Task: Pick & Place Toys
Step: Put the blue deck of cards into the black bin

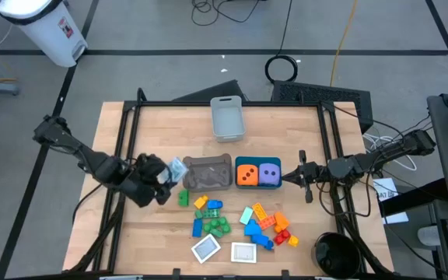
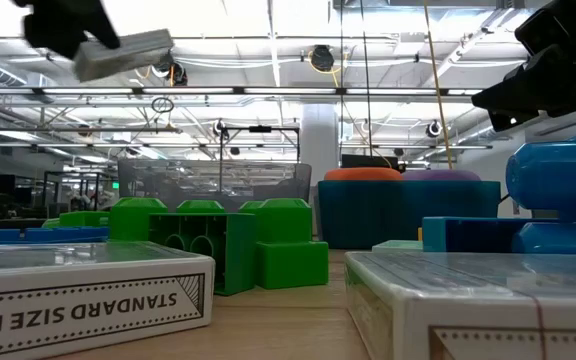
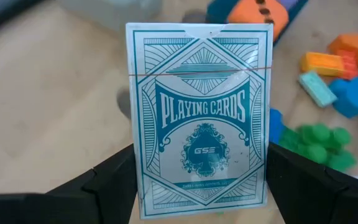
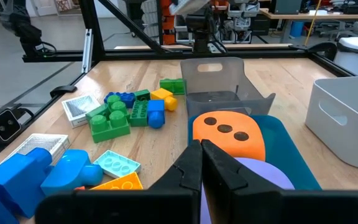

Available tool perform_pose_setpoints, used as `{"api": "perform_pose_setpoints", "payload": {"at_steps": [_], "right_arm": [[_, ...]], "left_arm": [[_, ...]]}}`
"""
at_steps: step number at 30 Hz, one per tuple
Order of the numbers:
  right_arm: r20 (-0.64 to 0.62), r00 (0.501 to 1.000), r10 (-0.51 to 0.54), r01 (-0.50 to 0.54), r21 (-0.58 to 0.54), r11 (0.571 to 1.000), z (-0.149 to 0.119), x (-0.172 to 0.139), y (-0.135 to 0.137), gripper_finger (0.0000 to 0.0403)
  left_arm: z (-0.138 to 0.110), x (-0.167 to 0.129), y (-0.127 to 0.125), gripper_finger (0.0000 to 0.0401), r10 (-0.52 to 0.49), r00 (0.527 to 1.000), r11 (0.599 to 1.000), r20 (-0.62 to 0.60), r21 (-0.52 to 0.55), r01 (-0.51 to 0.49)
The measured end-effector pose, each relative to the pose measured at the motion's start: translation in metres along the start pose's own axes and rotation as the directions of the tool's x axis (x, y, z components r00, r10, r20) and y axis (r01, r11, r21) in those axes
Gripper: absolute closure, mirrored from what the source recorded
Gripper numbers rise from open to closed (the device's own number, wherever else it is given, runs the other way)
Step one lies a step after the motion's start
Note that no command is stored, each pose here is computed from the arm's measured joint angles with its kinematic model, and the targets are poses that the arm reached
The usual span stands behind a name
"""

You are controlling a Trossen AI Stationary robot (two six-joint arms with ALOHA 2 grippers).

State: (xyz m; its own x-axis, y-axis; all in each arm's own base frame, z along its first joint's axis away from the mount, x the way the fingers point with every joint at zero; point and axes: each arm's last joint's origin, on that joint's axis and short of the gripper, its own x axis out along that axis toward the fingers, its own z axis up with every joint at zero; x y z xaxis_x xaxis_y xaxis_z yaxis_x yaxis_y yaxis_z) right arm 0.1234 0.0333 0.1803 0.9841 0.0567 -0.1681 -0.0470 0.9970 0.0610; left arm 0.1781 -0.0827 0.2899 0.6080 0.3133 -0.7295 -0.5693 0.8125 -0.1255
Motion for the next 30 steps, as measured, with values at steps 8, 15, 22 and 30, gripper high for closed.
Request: {"api": "perform_pose_setpoints", "payload": {"at_steps": [8,15,22,30], "right_arm": [[0.0,1.0,0.0,0.0,0.0,1.0,0.0,0.0,0.0,0.0403],[0.0,1.0,-0.002,0.002,0.0,1.0,0.0,0.0,0.0,0.0403],[0.0,1.0,-0.003,0.003,0.0,1.0,0.0,0.0,0.0,0.0403],[0.0,1.0,-0.003,0.003,-0.015,1.0,0.0,0.0,0.0,0.0403]], "left_arm": [[0.042,0.04,-0.004,0.0099,-0.043,0.997,0.974,0.058,0.225,0.029],[0.06,0.09,-0.008,0.0099,-0.117,0.993,0.901,-0.008,0.419,0.109],[0.053,0.14,-0.006,0.0099,-0.122,0.972,0.862,-0.201,0.464,0.204],[0.039,0.175,-0.006,0.0075,-0.076,0.946,0.863,-0.316,0.454,0.221]]}}
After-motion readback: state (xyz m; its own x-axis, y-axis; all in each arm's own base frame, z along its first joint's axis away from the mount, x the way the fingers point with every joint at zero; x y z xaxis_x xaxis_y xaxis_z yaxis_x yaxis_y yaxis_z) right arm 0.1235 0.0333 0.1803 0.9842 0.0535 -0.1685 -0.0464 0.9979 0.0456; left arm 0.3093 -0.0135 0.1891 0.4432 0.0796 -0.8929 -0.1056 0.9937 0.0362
